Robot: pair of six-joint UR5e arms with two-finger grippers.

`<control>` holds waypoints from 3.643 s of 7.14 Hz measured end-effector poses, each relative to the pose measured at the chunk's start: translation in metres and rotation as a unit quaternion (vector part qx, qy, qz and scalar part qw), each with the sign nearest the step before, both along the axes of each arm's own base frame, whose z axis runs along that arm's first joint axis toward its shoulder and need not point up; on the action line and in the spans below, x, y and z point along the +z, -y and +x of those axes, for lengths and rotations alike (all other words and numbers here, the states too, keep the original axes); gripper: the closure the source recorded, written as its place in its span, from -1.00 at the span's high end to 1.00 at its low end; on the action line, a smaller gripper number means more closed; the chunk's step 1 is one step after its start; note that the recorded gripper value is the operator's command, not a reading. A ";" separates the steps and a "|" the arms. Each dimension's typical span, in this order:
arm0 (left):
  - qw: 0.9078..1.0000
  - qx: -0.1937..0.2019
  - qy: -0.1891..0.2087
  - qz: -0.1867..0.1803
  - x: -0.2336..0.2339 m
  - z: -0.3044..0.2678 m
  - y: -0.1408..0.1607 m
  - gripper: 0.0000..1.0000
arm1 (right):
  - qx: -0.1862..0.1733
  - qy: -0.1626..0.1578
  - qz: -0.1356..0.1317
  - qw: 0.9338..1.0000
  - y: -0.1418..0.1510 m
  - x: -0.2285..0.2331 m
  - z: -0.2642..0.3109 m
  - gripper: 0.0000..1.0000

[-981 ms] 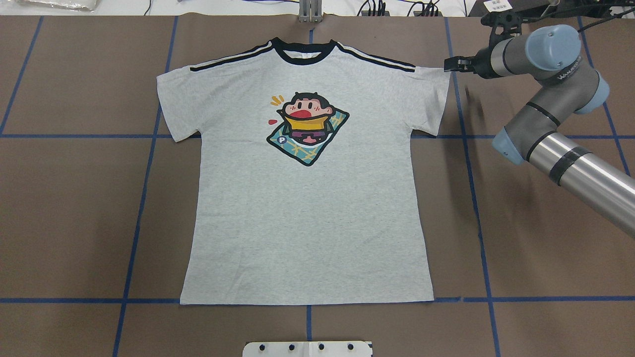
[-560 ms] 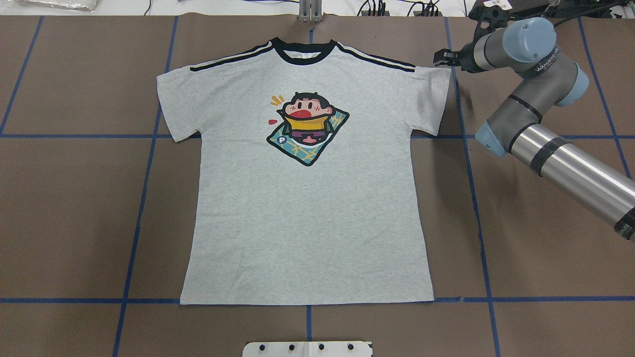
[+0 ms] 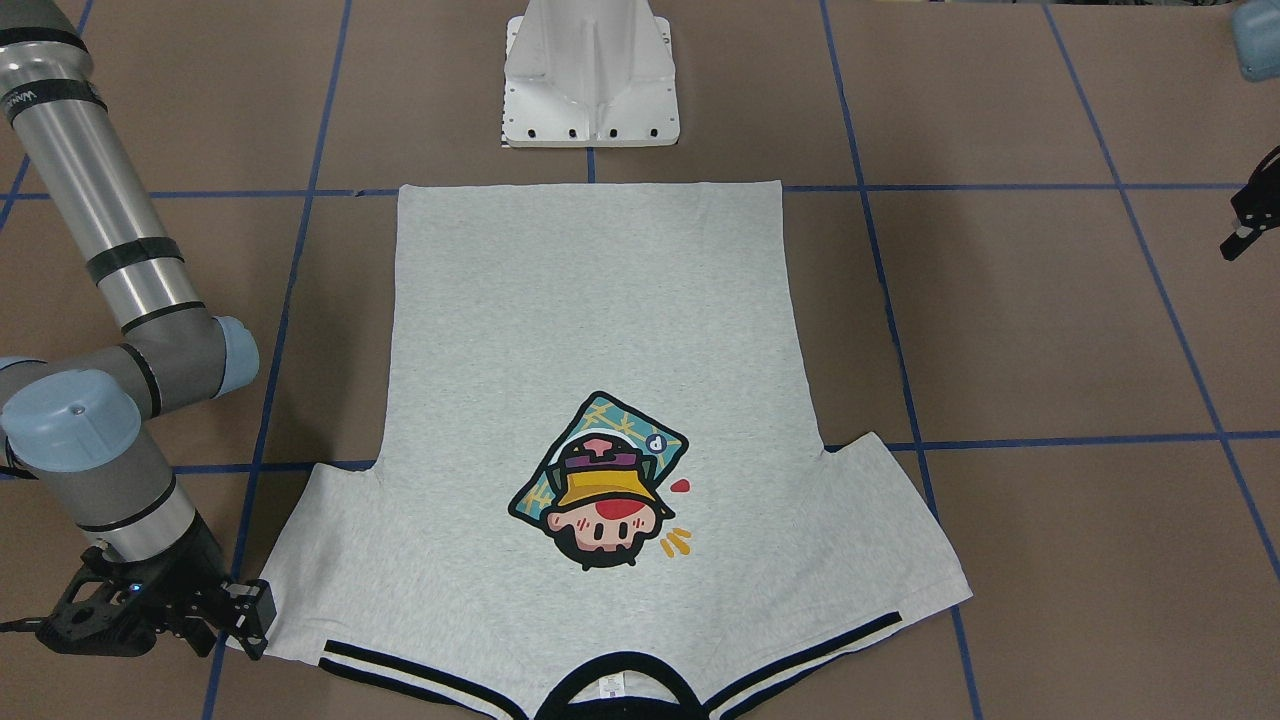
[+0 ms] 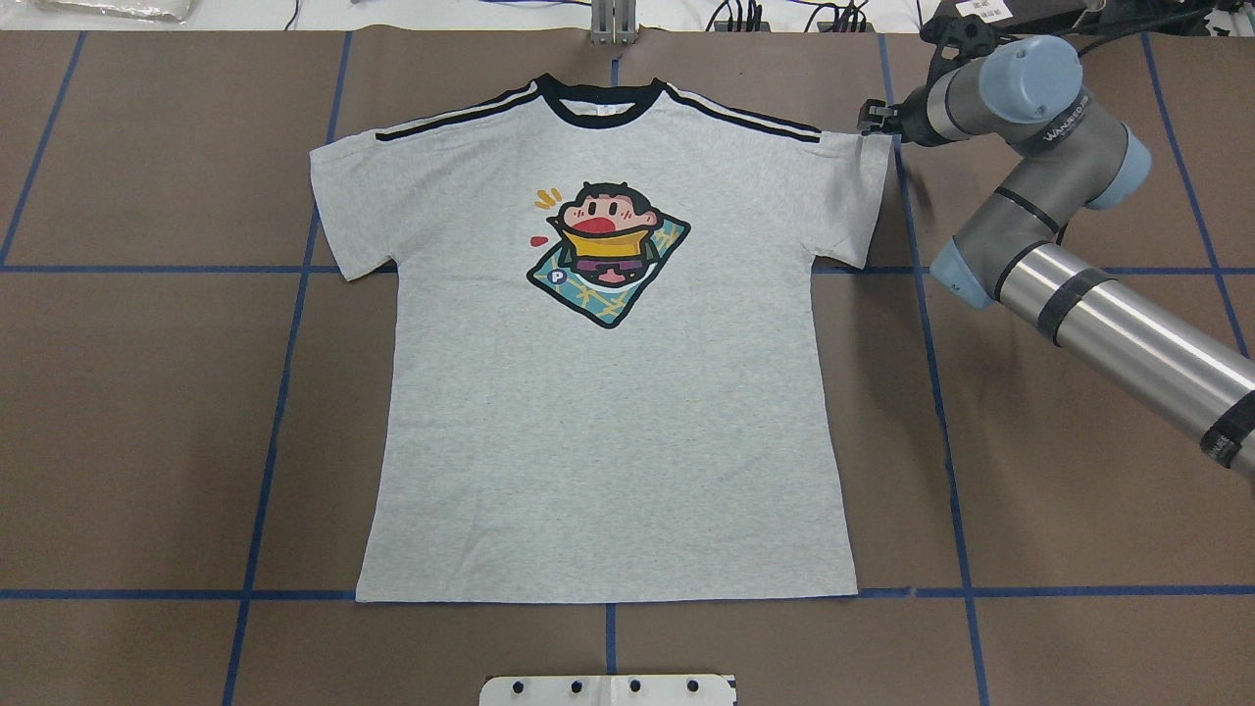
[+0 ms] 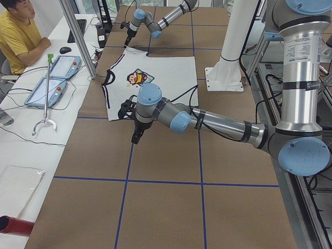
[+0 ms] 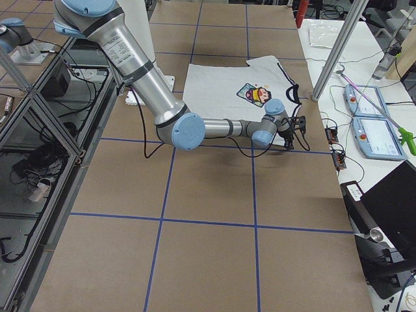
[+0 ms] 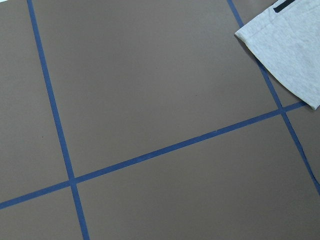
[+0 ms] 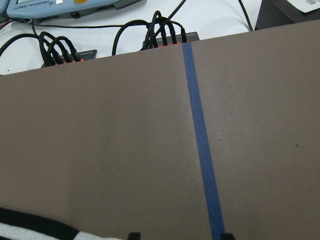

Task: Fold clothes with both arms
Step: 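Move the right gripper to the shirt sleeve nearest it, then fold the sleeve nearest the right gripper inward onto the shirt body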

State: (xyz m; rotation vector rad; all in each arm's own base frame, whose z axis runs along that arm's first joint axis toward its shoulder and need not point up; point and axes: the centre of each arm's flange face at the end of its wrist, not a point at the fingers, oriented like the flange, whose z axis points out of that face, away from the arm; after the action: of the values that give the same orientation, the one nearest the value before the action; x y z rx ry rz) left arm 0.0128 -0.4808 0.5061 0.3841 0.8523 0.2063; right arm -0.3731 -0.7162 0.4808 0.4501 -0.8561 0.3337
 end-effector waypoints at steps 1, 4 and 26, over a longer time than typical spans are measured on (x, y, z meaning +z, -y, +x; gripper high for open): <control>1.000 0.000 0.000 0.000 0.000 0.000 0.000 1.00 | 0.000 0.000 0.000 1.000 0.000 0.000 0.000 -1.00; 1.000 0.000 0.000 0.001 0.000 0.000 0.000 1.00 | 0.000 0.005 0.003 1.000 -0.001 -0.006 0.002 -1.00; 0.998 -0.015 -0.025 -0.058 -0.011 0.044 0.040 0.95 | 0.078 0.016 -0.048 0.996 0.027 -0.209 -0.125 0.98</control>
State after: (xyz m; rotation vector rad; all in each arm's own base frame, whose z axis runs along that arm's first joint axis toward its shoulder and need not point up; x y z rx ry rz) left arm 0.0570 -0.5208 0.4955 0.2935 0.9028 0.1183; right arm -0.4979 -0.7433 0.2714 0.4242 -0.8346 0.5259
